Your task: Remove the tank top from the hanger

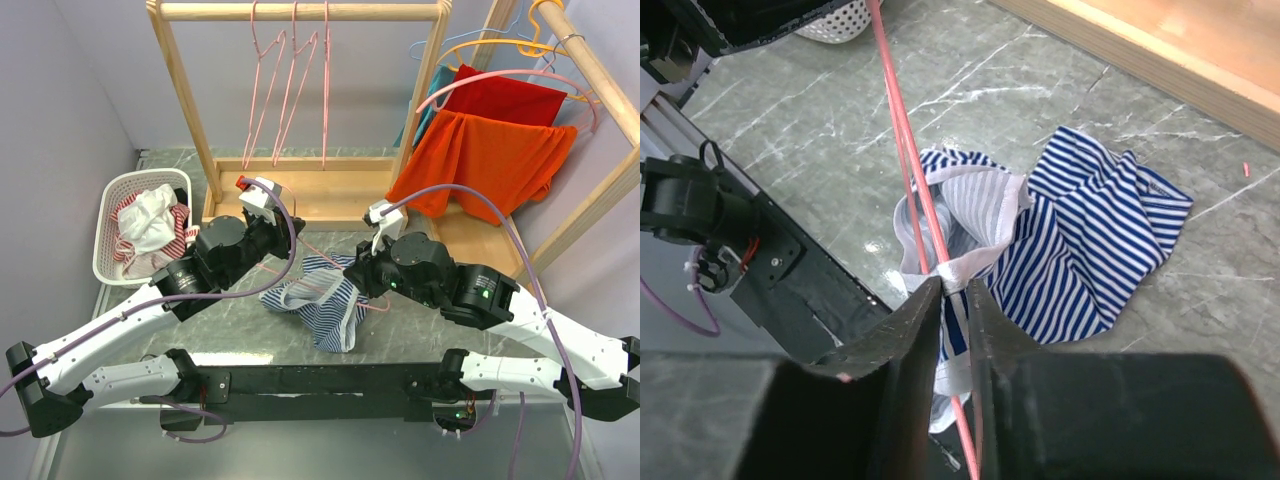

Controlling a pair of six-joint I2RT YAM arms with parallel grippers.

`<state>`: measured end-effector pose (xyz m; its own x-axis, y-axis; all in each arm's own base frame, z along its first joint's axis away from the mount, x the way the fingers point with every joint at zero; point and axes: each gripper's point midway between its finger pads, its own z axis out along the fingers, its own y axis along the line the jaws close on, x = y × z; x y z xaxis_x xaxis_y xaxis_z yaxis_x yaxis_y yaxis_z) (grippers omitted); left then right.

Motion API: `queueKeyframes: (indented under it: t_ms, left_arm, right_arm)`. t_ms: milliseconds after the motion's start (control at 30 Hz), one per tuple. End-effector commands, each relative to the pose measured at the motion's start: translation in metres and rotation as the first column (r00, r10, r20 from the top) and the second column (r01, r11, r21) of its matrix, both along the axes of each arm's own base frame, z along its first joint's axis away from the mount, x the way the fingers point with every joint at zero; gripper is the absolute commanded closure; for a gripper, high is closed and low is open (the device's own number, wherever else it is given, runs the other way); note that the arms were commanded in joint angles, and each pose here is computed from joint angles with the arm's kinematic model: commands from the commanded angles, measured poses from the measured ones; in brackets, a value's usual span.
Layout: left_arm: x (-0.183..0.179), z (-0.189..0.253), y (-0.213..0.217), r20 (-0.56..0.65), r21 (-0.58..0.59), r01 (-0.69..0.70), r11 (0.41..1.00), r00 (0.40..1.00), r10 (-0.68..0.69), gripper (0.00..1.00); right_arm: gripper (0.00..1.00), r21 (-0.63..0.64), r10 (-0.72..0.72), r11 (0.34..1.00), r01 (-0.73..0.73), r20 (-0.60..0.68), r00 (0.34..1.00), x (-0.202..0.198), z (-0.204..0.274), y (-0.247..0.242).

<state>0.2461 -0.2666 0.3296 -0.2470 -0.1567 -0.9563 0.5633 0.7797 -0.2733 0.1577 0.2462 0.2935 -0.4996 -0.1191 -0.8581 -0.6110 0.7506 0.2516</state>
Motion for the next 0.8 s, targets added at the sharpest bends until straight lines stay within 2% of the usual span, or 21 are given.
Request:
queueKeyframes:
  t_ms: [0,200,367,533,767]
  left_arm:
    - [-0.003,0.025,0.001,0.052,-0.062,0.008,0.998,0.999,-0.004,0.99]
    - [-0.002,0.019,0.000,0.041,-0.050,0.008,0.999,0.999,-0.006,0.99]
    - [-0.001,0.008,-0.002,0.024,-0.026,0.008,1.000,1.000,-0.007,0.99]
    - [0.000,-0.006,-0.002,0.003,0.013,0.008,1.000,1.000,-0.009,0.99]
    - [0.000,-0.021,0.002,-0.016,0.048,-0.003,0.999,1.000,0.003,0.99]
  right_arm:
    - [0.79,0.033,0.006,0.999,-0.006,0.011,1.000,0.000,0.007,0.000]
    - [0.82,0.055,-0.026,0.998,0.024,0.034,0.999,0.004,0.016,-0.004]
    - [0.88,0.079,-0.069,0.995,0.063,0.068,0.995,0.010,0.027,-0.012]
    - [1.00,0.089,-0.130,0.989,0.121,0.091,0.987,0.017,0.032,-0.020]
    - [1.00,0.127,-0.219,0.971,0.205,0.108,0.970,0.025,0.040,-0.035]
